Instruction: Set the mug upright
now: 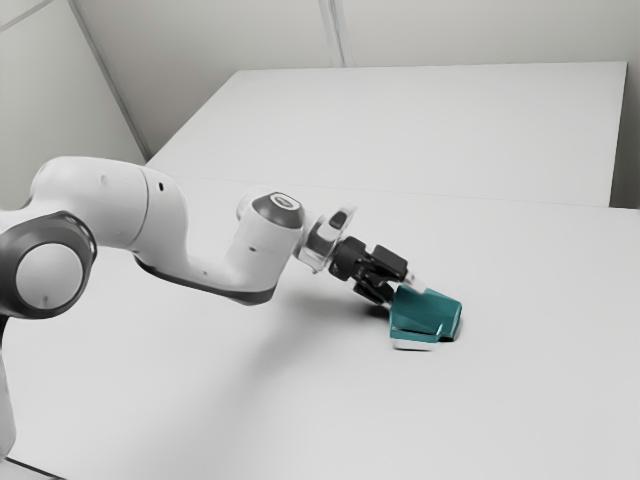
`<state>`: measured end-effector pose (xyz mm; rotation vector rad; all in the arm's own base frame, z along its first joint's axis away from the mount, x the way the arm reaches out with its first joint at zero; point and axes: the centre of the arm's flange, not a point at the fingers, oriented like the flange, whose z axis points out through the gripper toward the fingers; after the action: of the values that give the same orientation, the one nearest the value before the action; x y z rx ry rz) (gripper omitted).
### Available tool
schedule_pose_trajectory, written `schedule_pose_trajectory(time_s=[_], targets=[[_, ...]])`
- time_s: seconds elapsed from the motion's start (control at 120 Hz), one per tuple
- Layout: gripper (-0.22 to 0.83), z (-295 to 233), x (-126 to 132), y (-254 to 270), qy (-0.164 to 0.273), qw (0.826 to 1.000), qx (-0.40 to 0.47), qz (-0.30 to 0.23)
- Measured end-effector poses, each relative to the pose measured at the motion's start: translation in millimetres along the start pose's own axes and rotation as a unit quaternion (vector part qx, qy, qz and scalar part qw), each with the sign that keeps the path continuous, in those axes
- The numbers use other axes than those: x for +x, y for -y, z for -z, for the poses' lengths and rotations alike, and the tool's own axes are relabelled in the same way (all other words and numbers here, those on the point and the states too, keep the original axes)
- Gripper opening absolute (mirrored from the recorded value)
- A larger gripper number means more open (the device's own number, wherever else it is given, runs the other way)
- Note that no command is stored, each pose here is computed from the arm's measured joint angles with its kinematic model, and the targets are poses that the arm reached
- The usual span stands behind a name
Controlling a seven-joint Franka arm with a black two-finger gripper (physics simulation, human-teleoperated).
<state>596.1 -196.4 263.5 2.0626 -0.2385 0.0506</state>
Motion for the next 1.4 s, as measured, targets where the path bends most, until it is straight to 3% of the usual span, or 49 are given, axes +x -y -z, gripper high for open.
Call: schedule_pose_trajectory(time_s=[0.6,0.767,1.225,1.4], targets=[[-0.03,-12.8,-6.3,9.7,0.004,0.999,-0.035,-0.036],[-0.11,-14.3,-5.8,3.7,0.005,0.998,-0.039,-0.05],[-0.16,13.7,5.6,-29.6,-0.011,0.995,-0.017,-0.099],[-0.16,55.6,7.3,-67.3,0.011,0.986,0.071,-0.153]])
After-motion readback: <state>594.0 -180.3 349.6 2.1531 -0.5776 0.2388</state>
